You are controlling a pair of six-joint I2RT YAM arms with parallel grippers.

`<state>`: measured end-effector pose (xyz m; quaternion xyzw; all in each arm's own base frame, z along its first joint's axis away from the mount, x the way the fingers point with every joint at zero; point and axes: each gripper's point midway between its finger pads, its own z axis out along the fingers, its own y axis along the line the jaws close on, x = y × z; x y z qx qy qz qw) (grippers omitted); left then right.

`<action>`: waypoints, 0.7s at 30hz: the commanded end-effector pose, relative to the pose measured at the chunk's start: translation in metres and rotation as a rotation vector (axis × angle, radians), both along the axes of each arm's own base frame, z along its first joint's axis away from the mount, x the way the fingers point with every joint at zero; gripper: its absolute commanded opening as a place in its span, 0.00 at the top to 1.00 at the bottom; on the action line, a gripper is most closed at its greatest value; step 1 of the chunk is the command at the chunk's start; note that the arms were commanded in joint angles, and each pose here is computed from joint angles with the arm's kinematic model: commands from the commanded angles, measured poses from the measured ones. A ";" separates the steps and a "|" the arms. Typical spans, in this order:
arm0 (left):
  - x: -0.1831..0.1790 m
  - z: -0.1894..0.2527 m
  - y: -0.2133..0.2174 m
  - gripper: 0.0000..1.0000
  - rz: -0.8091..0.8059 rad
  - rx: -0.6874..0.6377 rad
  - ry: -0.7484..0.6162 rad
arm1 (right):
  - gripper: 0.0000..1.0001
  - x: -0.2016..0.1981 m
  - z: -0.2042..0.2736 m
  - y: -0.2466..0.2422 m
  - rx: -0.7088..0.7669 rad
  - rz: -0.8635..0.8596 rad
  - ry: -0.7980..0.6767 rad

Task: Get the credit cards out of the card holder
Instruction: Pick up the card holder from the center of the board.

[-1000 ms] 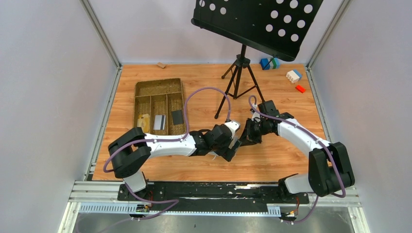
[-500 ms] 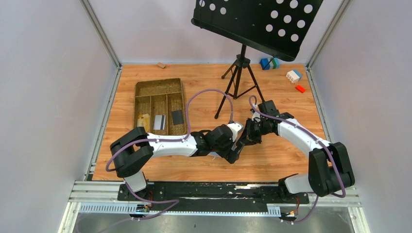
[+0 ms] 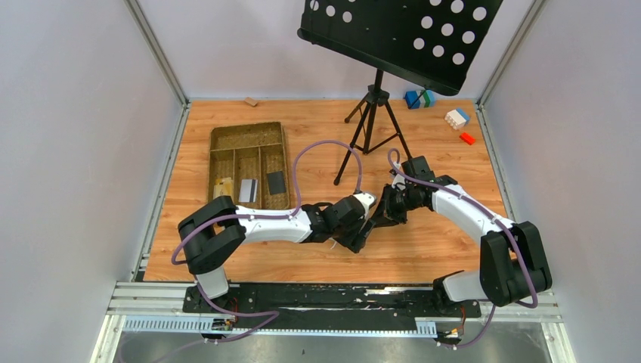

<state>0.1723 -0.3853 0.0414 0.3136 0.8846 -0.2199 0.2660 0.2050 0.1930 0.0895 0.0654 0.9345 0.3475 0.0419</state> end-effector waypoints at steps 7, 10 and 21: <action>0.005 0.016 -0.004 0.42 0.051 -0.049 -0.016 | 0.86 0.014 0.019 0.003 0.036 -0.015 -0.060; 0.005 0.016 -0.003 0.44 0.061 -0.057 -0.012 | 0.68 0.014 0.018 0.000 0.033 -0.024 -0.062; 0.005 0.018 -0.003 0.48 0.078 -0.083 -0.007 | 0.19 0.019 0.001 -0.005 0.020 -0.090 -0.043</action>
